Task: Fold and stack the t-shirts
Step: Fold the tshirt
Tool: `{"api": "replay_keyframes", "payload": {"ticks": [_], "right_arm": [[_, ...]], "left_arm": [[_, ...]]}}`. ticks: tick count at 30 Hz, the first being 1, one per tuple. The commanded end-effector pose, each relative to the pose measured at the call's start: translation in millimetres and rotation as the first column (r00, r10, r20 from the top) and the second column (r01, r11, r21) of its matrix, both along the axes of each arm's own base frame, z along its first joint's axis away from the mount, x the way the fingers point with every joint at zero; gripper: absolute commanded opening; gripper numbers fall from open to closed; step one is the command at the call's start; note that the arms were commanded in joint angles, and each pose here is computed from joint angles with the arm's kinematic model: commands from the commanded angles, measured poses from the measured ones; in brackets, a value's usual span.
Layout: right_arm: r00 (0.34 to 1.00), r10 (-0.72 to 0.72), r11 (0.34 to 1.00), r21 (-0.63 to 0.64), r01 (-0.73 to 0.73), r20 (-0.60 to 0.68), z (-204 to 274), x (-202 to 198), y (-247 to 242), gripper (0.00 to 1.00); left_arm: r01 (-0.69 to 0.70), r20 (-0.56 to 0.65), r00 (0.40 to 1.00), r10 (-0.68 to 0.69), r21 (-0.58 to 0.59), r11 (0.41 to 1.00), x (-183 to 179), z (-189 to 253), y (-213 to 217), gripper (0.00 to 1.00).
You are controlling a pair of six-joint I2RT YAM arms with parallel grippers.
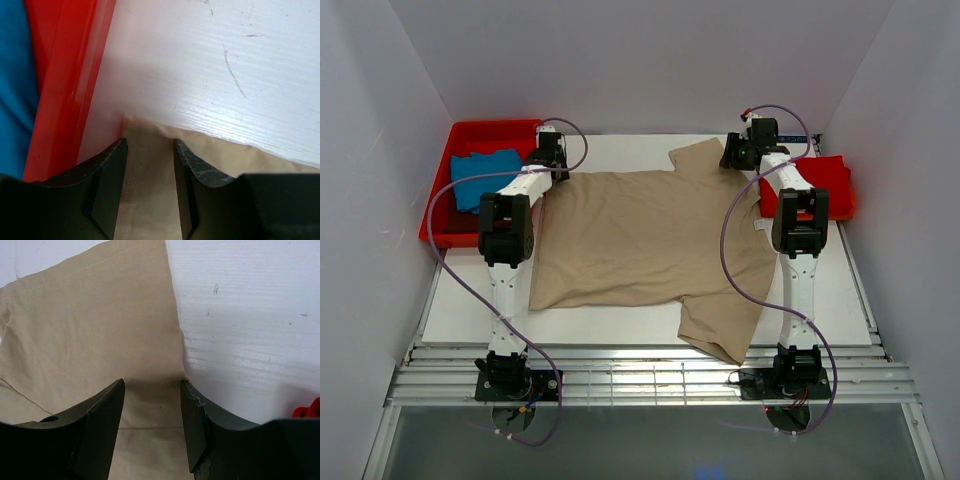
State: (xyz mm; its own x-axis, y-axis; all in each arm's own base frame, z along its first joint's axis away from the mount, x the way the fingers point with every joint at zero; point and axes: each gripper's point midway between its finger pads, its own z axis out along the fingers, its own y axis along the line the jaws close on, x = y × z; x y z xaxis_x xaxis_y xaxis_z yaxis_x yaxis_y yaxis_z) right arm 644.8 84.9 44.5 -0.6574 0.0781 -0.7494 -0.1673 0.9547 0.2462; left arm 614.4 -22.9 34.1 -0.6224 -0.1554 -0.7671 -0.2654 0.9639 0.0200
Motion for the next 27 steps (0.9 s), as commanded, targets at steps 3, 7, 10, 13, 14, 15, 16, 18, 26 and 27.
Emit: {"api": "replay_keyframes", "payload": {"ticks": [3, 7, 10, 13, 14, 15, 16, 18, 26, 27], "right_arm": [[0.996, -0.019, 1.000, -0.015, 0.020, 0.087, 25, 12, -4, 0.55], [0.991, -0.060, 0.998, -0.027, 0.064, 0.120, 32, 19, -11, 0.55], [0.985, -0.093, 0.994, -0.037, 0.099, 0.143, 37, 24, -16, 0.55], [0.978, -0.118, 0.991, -0.046, 0.128, 0.173, 45, 28, -21, 0.55], [0.975, -0.122, 0.990, -0.046, 0.132, 0.185, 49, 30, -22, 0.55], [0.972, -0.128, 0.989, -0.047, 0.140, 0.196, 52, 32, -24, 0.55], [0.970, -0.127, 0.989, -0.047, 0.139, 0.207, 54, 34, -23, 0.55], [0.970, -0.127, 0.989, -0.049, 0.140, 0.209, 51, 38, -23, 0.56], [0.982, -0.109, 0.994, 0.012, 0.108, 0.154, 22, 39, -10, 0.57], [0.982, -0.105, 0.994, 0.017, 0.104, 0.155, 20, 39, -8, 0.57]], "left_arm": [[-0.082, 0.073, 0.994, 0.080, 0.028, 0.996, 13, 19, 30, 0.53], [-0.112, 0.086, 0.990, 0.109, 0.035, 0.993, 10, 22, 35, 0.53], [-0.108, 0.094, 0.990, 0.104, 0.040, 0.993, 10, 22, 34, 0.53], [-0.109, 0.095, 0.990, 0.105, 0.041, 0.993, 12, 22, 35, 0.53], [-0.108, 0.092, 0.990, 0.104, 0.040, 0.993, 12, 19, 36, 0.53], [-0.108, 0.089, 0.991, 0.104, 0.040, 0.993, 13, 18, 36, 0.53], [-0.108, 0.086, 0.991, 0.105, 0.040, 0.993, 13, 16, 35, 0.53], [-0.112, 0.074, 0.991, 0.109, 0.039, 0.993, 12, 9, 36, 0.53], [-0.132, 0.048, 0.990, 0.129, 0.053, 0.990, 5, -1, 42, 0.53], [-0.135, 0.050, 0.990, 0.133, 0.056, 0.989, 4, 1, 43, 0.53]]}}
